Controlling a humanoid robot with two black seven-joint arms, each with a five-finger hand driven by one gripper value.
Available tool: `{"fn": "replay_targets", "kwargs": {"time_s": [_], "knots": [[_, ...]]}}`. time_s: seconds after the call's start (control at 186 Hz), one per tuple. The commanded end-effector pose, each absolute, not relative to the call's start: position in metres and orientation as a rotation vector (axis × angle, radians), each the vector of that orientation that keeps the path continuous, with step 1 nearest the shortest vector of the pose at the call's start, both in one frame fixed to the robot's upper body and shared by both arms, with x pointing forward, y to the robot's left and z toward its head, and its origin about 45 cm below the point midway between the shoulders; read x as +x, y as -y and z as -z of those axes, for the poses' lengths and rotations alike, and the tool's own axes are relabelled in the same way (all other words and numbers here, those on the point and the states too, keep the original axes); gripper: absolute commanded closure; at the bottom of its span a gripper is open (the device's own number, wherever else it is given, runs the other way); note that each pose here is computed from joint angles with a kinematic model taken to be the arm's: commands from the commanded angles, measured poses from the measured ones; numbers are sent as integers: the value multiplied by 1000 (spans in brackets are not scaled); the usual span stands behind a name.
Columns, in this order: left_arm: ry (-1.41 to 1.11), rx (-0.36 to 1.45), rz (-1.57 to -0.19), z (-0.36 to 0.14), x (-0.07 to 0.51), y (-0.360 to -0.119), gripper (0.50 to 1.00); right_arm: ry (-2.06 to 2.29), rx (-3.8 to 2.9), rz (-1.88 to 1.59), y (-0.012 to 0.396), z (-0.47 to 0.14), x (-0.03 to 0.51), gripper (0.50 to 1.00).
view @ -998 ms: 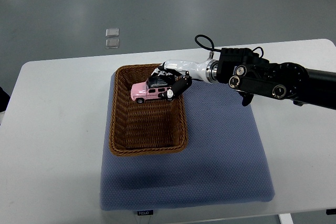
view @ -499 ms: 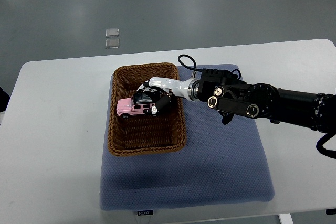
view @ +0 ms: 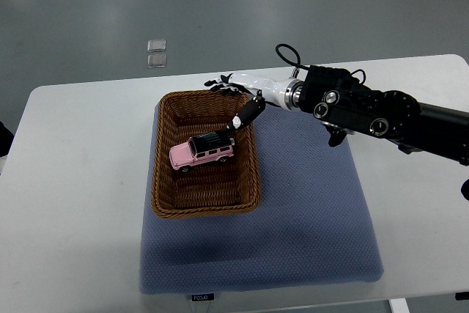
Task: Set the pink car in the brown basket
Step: 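Raise the open right hand away from the car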
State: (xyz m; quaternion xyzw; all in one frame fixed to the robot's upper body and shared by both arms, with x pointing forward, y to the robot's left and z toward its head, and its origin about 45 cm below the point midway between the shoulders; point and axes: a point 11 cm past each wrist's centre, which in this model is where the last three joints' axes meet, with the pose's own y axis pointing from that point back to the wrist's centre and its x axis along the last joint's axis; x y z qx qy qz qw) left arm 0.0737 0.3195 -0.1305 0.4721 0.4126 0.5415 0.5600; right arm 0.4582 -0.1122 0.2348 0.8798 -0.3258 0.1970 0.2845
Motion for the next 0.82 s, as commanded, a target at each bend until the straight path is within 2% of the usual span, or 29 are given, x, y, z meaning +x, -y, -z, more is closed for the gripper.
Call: {"fn": "replay_targets", "kwargs": {"time_s": [0.0,0.338,0.542,0.66,0.815], "knots": [[-972,1112,-1277,130,74,-320,500,1010,2396,-456,141,-254,471,587],[-973,1113,-1276,130,74,-320,500,1759,2732,345,227,-232,464,587],[-973,1113,-1276,130,74,-320,500,2251,2665,1087,268,-178,444,587],[-975,1113,-1275,131,73,-319,500,2310,2629,1272,279,-155,434,587],[-971,1115,-1274,131,74,-320,500,2306,2662,1291,281,-156,433,587]]}}
